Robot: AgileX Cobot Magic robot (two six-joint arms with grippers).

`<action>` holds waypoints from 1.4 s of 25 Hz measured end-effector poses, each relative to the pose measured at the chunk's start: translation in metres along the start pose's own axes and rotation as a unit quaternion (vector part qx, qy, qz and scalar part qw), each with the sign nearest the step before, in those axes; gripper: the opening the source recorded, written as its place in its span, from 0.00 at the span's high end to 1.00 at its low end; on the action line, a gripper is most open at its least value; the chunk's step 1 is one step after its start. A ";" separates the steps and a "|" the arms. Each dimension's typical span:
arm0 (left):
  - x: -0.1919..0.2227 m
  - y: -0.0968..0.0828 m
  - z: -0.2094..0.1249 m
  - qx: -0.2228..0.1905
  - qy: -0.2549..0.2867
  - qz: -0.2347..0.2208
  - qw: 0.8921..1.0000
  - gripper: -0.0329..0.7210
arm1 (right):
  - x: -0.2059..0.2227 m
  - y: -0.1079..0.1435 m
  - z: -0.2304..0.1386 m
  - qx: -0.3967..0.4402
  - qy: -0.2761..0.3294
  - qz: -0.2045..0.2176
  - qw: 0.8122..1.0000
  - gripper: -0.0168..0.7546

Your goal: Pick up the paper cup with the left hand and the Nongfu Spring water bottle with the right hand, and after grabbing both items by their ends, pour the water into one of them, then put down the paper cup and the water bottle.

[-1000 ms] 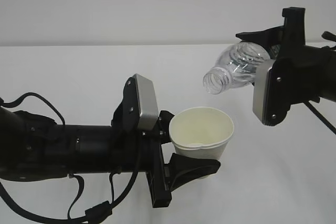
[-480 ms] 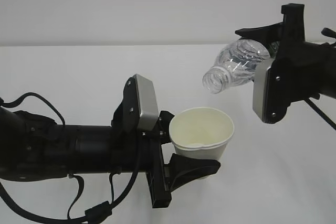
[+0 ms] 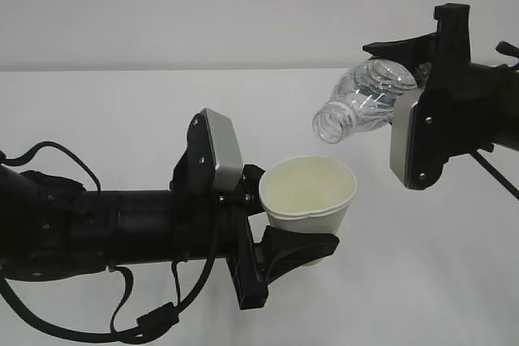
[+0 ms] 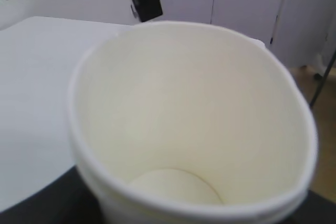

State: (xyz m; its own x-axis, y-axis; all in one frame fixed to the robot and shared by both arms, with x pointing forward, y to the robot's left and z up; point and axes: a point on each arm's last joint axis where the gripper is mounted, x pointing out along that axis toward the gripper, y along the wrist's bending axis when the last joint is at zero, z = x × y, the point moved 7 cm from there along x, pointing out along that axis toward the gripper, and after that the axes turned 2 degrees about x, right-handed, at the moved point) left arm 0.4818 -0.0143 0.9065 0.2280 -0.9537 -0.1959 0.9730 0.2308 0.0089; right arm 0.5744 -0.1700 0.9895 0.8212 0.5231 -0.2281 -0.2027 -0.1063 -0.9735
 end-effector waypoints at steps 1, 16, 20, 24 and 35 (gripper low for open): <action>0.000 0.001 0.000 -0.002 -0.001 0.003 1.000 0.35 | 0.000 0.000 0.000 0.000 0.000 0.000 1.000 0.40; 0.000 0.006 -0.003 -0.010 0.008 0.019 1.000 0.35 | 0.000 0.000 0.000 -0.009 0.000 0.000 1.000 0.40; 0.000 0.006 -0.003 -0.009 0.008 0.019 1.000 0.35 | 0.000 0.000 0.000 -0.013 0.000 0.000 1.000 0.40; 0.000 0.006 -0.003 -0.009 0.008 0.019 1.000 0.35 | 0.000 0.000 0.000 -0.020 0.000 0.000 1.000 0.40; 0.000 0.005 -0.003 -0.008 0.008 0.016 1.000 0.35 | 0.000 0.000 0.000 -0.022 0.000 0.000 1.000 0.40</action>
State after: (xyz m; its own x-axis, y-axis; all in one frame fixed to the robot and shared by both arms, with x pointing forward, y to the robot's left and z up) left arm 0.4867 -0.0125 0.9040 0.2585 -0.9426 -0.2113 0.9644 0.2645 -0.0002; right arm 0.5744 -0.1700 0.9895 0.8212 0.5231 -0.2281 -0.1791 -0.1433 -0.9733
